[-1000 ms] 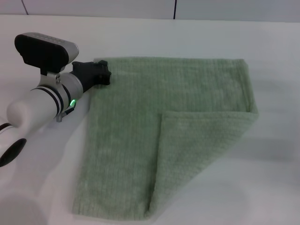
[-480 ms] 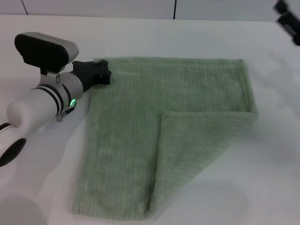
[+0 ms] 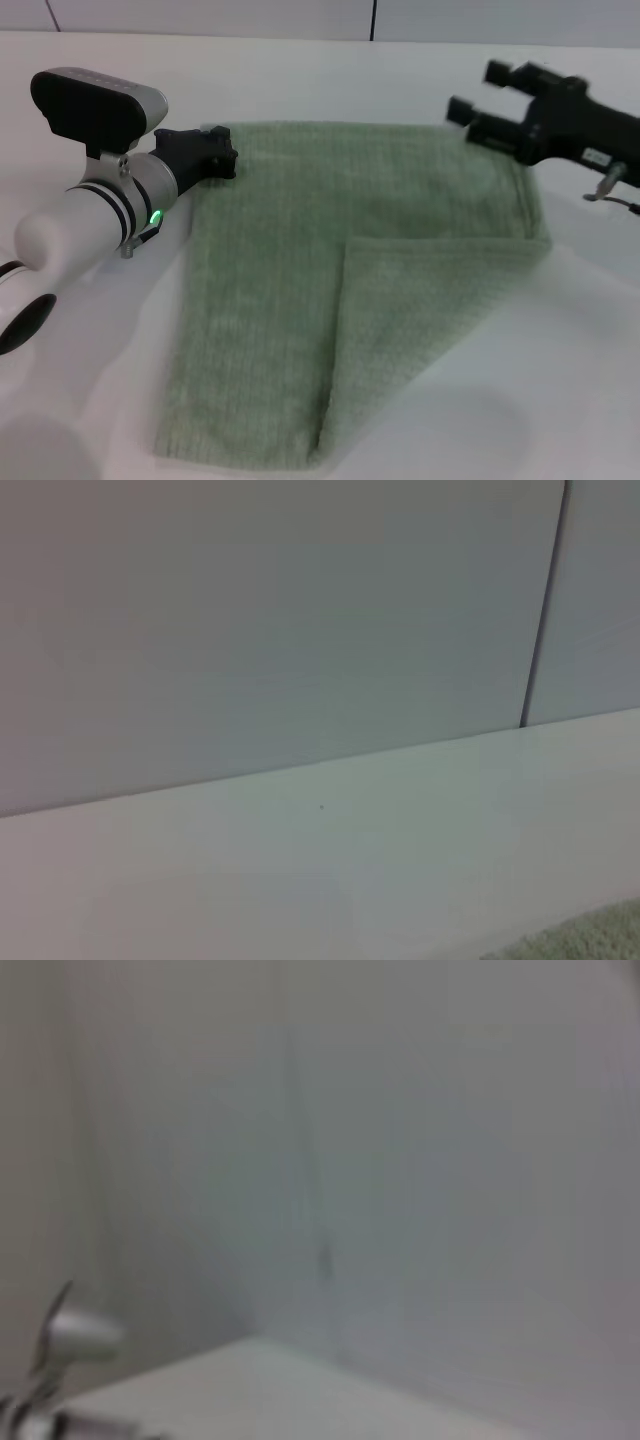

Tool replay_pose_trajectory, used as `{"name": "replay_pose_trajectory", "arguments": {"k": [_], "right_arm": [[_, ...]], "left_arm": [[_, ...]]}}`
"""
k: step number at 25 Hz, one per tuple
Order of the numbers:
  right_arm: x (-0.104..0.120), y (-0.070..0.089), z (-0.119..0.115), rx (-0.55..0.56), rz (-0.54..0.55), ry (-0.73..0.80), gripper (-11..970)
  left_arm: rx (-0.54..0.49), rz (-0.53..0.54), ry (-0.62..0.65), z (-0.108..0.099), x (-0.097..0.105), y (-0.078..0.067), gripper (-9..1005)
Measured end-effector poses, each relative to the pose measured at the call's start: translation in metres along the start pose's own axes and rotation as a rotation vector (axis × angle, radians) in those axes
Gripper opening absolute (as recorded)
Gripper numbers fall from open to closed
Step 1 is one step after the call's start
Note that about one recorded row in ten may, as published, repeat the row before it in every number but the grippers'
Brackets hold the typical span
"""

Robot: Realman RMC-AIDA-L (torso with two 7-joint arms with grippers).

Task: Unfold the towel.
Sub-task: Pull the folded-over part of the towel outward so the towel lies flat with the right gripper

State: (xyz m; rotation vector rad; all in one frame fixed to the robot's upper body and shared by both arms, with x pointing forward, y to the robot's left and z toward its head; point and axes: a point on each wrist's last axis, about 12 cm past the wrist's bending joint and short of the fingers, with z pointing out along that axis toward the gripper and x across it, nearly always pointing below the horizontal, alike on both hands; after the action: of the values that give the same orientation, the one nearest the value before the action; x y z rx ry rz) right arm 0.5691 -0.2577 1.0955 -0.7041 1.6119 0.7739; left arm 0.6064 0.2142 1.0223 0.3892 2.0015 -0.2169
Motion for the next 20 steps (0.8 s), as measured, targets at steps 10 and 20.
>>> {"name": "replay_pose_trajectory", "arguments": {"k": [10, 20], "right_arm": [[-0.023, 0.008, 0.047, -0.17, 0.048, 0.342, 755], [-0.043, 0.016, 0.08, -0.258, 0.113, 0.612, 755]], "left_arm": [[0.002, 0.001, -0.001, 0.0, -0.001, 0.0, -1], [0.001, -0.001, -0.006, 0.0, -0.001, 0.0, -1]]}}
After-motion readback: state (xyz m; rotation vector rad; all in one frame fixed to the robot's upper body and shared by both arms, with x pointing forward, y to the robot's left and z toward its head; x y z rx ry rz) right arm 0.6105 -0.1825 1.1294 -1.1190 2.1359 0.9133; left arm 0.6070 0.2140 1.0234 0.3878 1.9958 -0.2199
